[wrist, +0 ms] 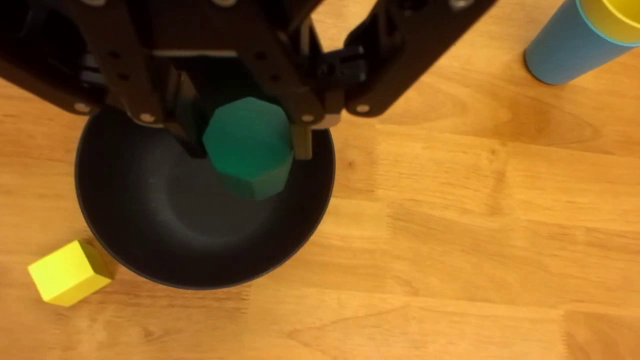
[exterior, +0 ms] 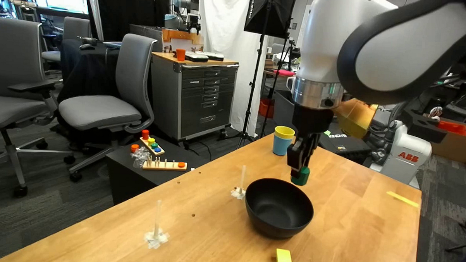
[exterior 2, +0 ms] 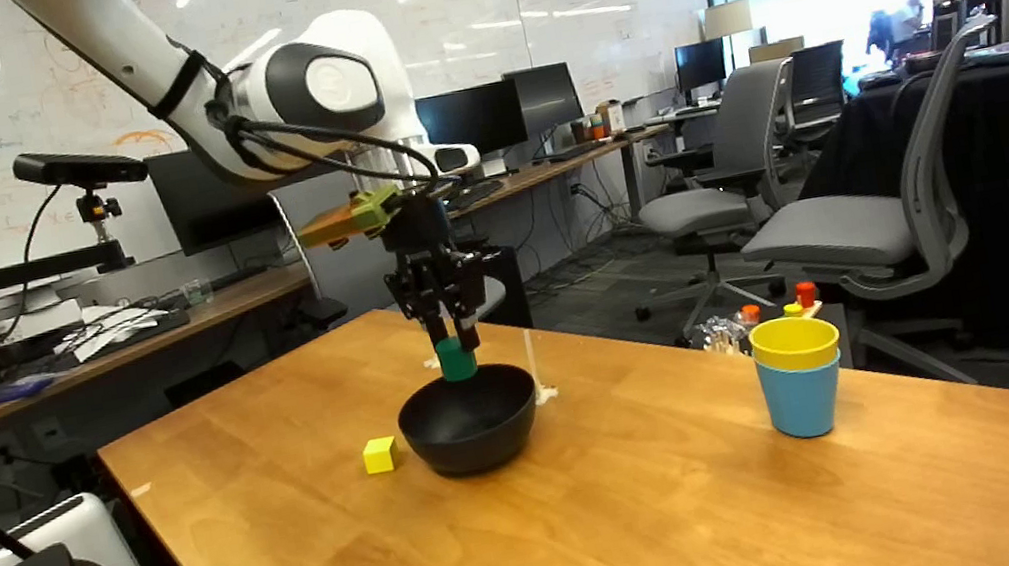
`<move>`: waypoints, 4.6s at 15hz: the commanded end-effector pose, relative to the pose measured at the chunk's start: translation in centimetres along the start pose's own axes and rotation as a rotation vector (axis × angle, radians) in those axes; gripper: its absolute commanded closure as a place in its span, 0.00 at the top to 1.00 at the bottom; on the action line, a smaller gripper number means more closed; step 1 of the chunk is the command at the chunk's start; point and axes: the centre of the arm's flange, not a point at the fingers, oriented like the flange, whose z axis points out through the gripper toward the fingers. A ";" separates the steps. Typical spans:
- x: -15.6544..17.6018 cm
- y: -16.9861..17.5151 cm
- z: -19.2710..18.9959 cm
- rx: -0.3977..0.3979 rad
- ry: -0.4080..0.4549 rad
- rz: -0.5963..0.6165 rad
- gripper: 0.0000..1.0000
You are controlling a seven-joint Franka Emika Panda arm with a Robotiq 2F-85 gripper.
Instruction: Put the green and yellow blocks one at a time in the bowl
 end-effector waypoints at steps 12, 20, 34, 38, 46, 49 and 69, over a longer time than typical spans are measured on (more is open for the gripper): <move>0.9 -4.8 8.8 -0.031 0.129 -0.113 0.20; 0.8 -5.0 10.9 -0.024 0.096 -0.109 0.71; 0.0 -7.7 -0.6 -0.070 0.217 -0.022 1.00; -1.9 -8.9 -2.7 -0.046 0.196 0.024 1.00; -5.9 -11.3 -3.8 0.066 -0.017 0.236 1.00; -6.6 -12.3 -2.8 0.146 -0.122 0.337 1.00; -4.7 -10.0 6.3 0.185 -0.205 0.707 1.00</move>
